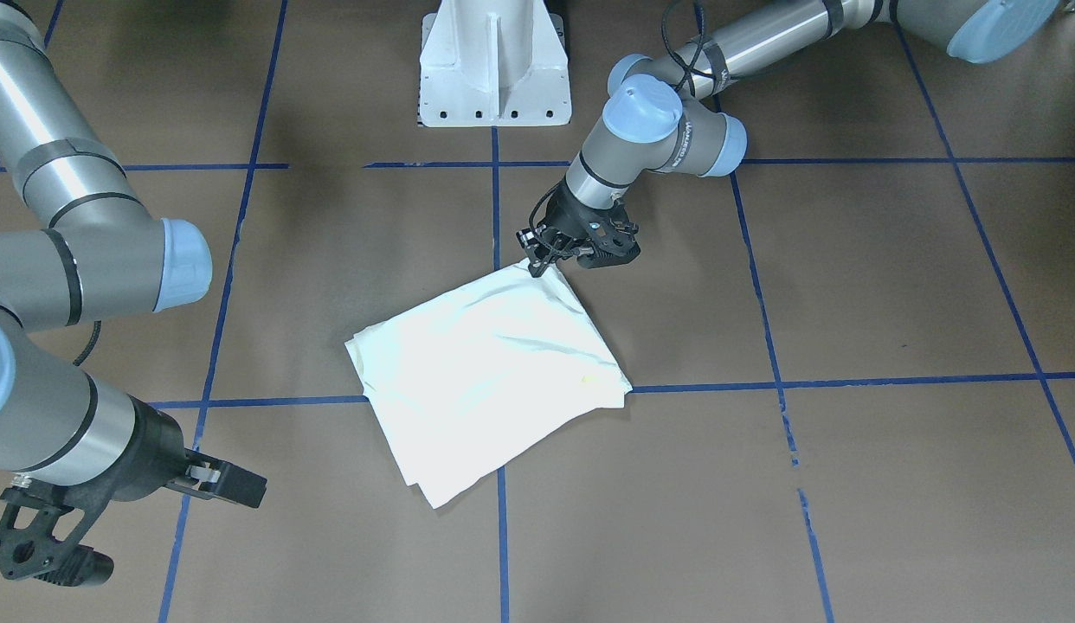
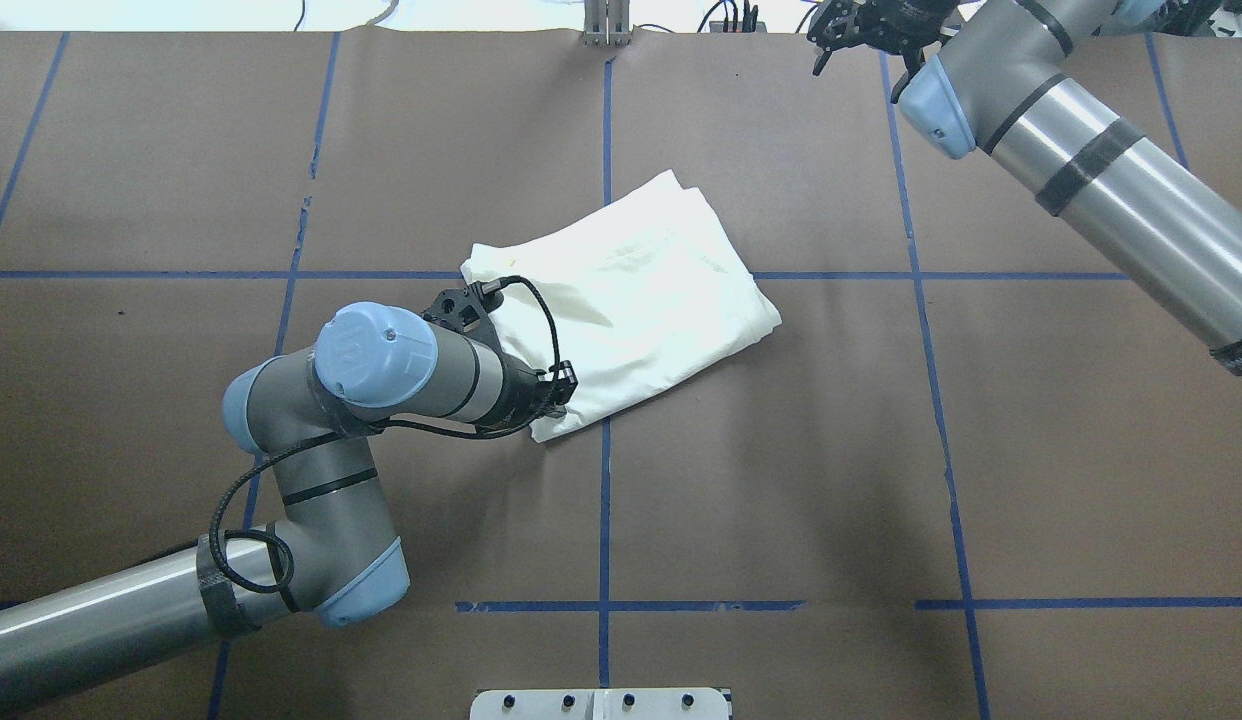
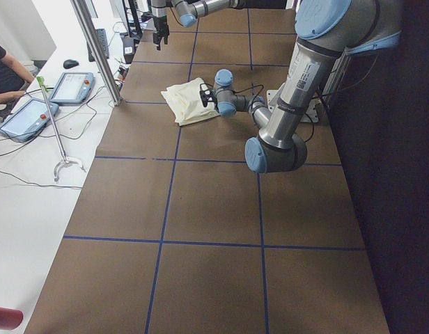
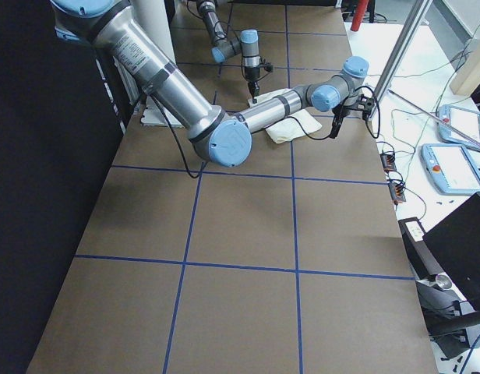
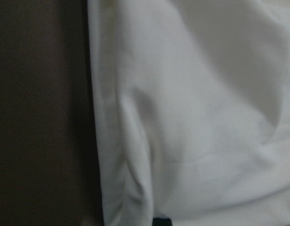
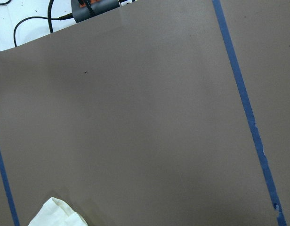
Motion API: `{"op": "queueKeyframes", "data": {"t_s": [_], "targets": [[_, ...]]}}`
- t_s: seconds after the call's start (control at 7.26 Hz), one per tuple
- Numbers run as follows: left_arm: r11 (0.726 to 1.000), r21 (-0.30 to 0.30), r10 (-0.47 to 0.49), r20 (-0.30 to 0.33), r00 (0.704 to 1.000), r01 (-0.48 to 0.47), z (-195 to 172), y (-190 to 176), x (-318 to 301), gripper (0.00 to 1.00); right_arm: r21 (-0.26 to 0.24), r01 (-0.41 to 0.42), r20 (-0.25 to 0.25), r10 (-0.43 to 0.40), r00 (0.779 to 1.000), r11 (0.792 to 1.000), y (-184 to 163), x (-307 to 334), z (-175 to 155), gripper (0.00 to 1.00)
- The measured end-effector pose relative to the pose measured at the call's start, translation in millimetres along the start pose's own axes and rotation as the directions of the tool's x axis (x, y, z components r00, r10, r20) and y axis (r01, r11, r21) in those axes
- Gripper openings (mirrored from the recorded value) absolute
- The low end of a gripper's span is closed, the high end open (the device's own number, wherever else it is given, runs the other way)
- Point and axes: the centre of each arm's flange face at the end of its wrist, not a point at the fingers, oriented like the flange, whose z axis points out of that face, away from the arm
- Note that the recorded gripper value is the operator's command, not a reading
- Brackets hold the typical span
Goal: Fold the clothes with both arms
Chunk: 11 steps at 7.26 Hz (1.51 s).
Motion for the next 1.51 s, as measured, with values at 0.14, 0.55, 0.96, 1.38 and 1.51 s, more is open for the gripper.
{"op": "queueKeyframes", "data": {"t_s": [0.14, 0.55, 0.96, 1.38, 1.51], "targets": [[1.000, 0.008, 0.015, -0.012, 1.000, -0.015, -16, -4, 6, 1.00, 0.006, 0.016, 0.003, -0.016, 1.000, 1.000, 1, 15, -4, 1.00], [0.983, 0.069, 0.167, 0.033, 0.985, -0.169, -109, -38, 13, 1.00, 0.025, 0.098, 0.001, -0.098, 0.995, 0.995, 9, 103, -19, 1.00], [0.935, 0.112, 0.321, 0.134, 0.938, -0.336, -204, -122, -45, 1.00, 0.024, 0.235, -0.051, -0.233, 0.971, 0.972, 22, 258, -33, 1.00], [0.849, 0.108, 0.472, 0.287, 0.834, -0.517, -281, -206, -156, 1.00, -0.019, 0.365, -0.071, -0.365, 0.928, 0.931, 49, 434, -51, 1.00], [0.809, 0.084, 0.523, 0.350, 0.777, -0.582, -310, -236, -198, 1.00, -0.027, 0.390, -0.059, -0.391, 0.919, 0.920, 61, 479, -59, 1.00]]}}
